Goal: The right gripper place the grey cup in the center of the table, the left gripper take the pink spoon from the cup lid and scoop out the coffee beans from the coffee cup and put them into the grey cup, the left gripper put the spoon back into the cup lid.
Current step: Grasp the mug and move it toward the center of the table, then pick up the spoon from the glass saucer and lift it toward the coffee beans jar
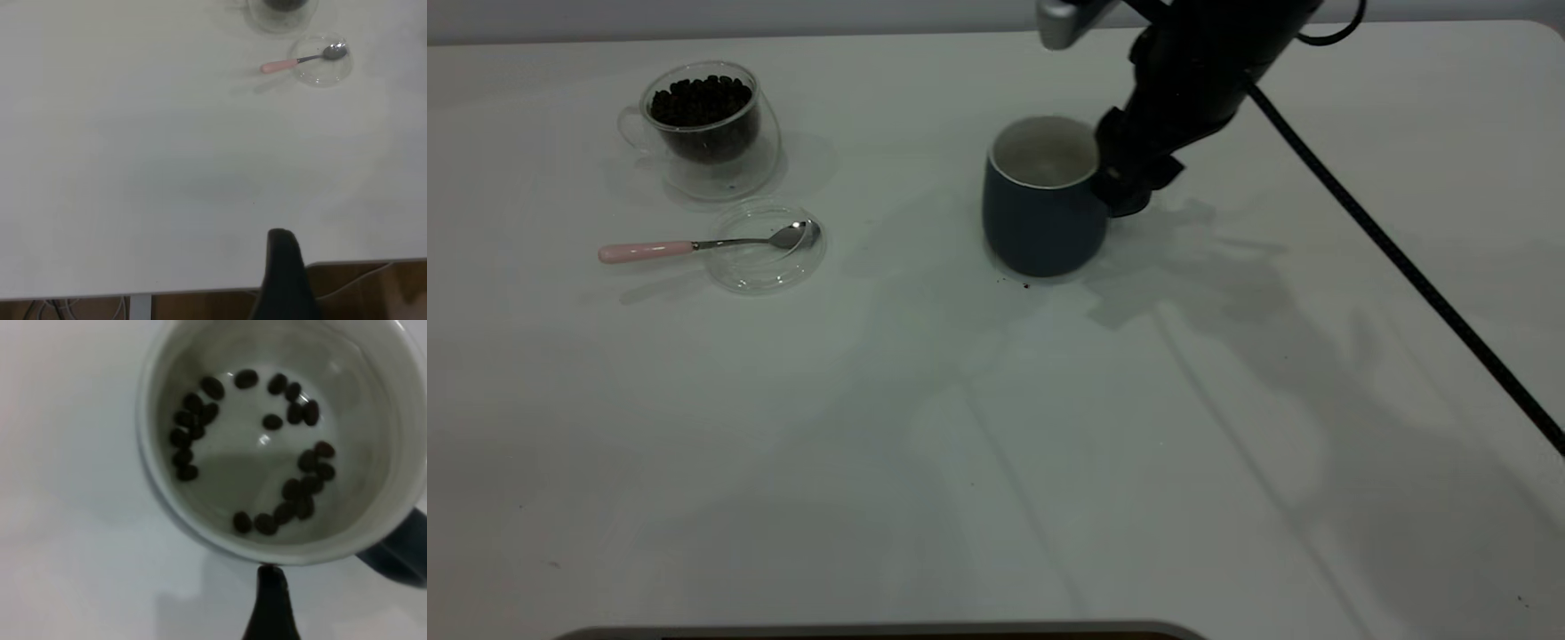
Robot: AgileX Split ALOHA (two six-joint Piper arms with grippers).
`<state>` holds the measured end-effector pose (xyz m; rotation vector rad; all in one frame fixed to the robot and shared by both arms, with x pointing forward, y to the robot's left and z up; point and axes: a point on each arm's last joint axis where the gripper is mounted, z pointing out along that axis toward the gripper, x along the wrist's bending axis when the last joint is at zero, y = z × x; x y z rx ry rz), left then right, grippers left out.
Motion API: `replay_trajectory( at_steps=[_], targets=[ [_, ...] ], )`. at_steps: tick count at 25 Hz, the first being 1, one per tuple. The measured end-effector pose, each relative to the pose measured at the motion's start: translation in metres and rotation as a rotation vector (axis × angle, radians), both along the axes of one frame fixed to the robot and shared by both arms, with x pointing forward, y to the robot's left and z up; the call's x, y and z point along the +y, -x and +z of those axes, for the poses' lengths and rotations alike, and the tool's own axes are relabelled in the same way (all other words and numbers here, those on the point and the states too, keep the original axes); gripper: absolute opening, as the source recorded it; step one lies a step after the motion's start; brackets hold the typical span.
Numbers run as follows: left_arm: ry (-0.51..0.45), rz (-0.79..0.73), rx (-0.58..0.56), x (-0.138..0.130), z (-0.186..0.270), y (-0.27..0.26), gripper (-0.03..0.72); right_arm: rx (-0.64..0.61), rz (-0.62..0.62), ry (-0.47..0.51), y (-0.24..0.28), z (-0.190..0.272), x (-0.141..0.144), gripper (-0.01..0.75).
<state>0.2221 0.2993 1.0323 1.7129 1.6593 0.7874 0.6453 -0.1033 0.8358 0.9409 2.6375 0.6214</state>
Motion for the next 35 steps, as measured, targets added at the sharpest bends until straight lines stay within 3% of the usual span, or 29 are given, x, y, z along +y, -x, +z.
replay_trajectory(
  at_steps=[4, 7, 15, 20, 29, 35],
  targets=[
    [0.0, 0.0, 0.0, 0.0, 0.0, 0.0, 0.59, -0.003, 0.007, -0.029, 0.005, 0.013, 0.011, 0.617],
    [0.0, 0.0, 0.0, 0.0, 0.0, 0.0, 0.59, 0.017, 0.018, -0.058, 0.009, 0.051, 0.008, 0.613],
    [0.001, 0.001, 0.0, 0.0, 0.0, 0.0, 0.59, 0.16, -0.081, -0.043, 0.058, 0.189, -0.037, 0.6],
    [0.001, 0.001, 0.0, 0.0, 0.0, 0.0, 0.59, 0.157, -0.158, -0.026, 0.111, 0.261, -0.063, 0.597],
    [0.001, 0.001, 0.0, 0.0, 0.0, 0.0, 0.59, 0.166, -0.244, -0.015, 0.21, 0.285, -0.107, 0.596],
    [0.001, 0.001, 0.0, 0.0, 0.0, 0.0, 0.59, 0.091, -0.247, -0.059, 0.268, 0.288, -0.13, 0.594]
  ],
)
